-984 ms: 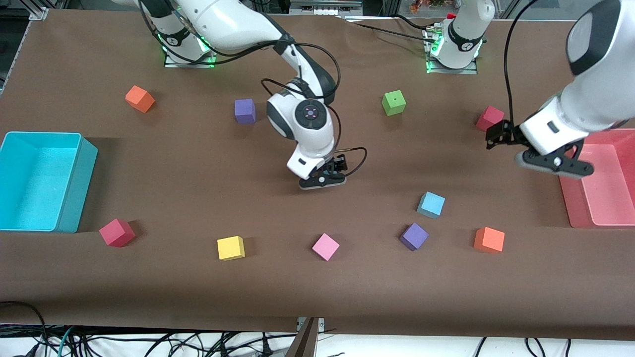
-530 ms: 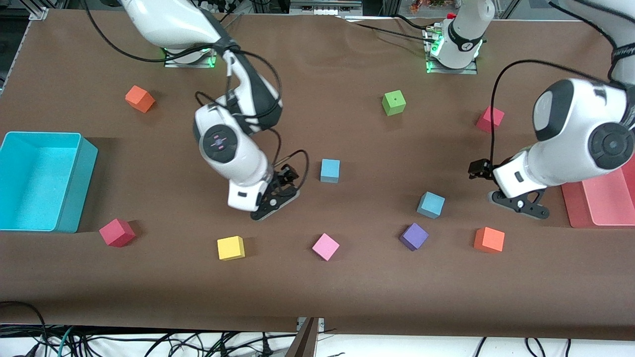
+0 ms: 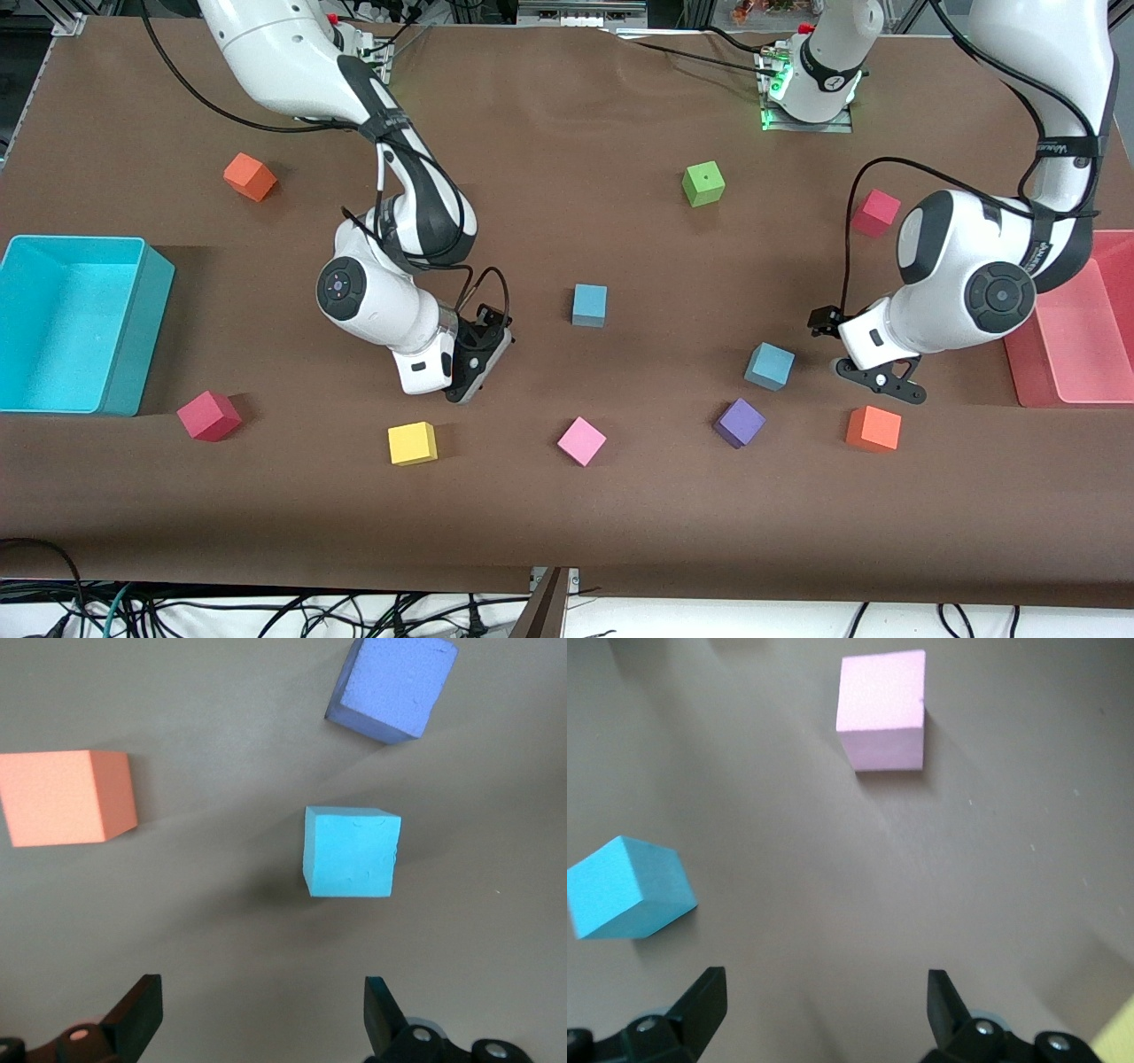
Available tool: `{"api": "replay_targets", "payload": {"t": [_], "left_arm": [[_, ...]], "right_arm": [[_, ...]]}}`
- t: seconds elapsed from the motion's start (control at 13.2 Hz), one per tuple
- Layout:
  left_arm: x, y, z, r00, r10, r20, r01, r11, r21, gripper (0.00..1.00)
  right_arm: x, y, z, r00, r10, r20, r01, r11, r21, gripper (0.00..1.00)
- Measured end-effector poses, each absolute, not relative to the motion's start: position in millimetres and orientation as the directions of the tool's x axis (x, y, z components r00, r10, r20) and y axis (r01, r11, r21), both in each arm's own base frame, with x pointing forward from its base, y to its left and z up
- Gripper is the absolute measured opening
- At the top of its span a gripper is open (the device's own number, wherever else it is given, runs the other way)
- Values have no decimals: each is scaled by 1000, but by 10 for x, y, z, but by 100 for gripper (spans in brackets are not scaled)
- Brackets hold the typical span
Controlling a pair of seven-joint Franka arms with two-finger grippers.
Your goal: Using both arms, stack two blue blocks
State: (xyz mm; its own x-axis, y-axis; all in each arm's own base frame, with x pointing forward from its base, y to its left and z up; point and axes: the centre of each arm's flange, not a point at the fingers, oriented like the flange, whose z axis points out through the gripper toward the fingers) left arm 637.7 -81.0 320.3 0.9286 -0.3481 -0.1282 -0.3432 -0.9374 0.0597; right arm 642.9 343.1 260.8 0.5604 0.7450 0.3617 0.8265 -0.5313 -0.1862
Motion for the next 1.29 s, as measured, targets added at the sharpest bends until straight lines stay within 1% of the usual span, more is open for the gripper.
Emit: {"api": "replay_targets", "payload": {"t": [0.23,0.53,0.83,0.98,1.14,1.21,1.29], "left_arm": [[6375,-1111,2954,918,-389,-73,-386,-921,57,100],[6397,-1415,2564,892,-452,-26,-451,-892,28,100],[6390,-1409,2141,884,-466,-38,-466,-885,24,100],[6385,-1415,2054,884,-467,-35,-466,-884,27,100],[6376,-1417,2011,884,-467,-33,-466,-884,28,100],[6375,-1417,2006,884,-467,-30,-466,-884,27,99],[6374,-1418,2001,884,-466,-29,-466,-885,28,96]], "right_arm": [[6351,3348,2220,501,744,442,864,-459,-206,100],[6274,3341,1920,448,712,540,893,-381,-239,100],[6157,3450,1715,455,638,621,890,-356,-286,100],[6060,3593,1686,465,616,636,885,-339,-319,100],[5953,3749,1684,462,613,641,886,-298,-354,100],[5933,3773,1682,463,612,641,886,-289,-363,100],[5929,3773,1678,461,611,643,886,-285,-365,100]]}}
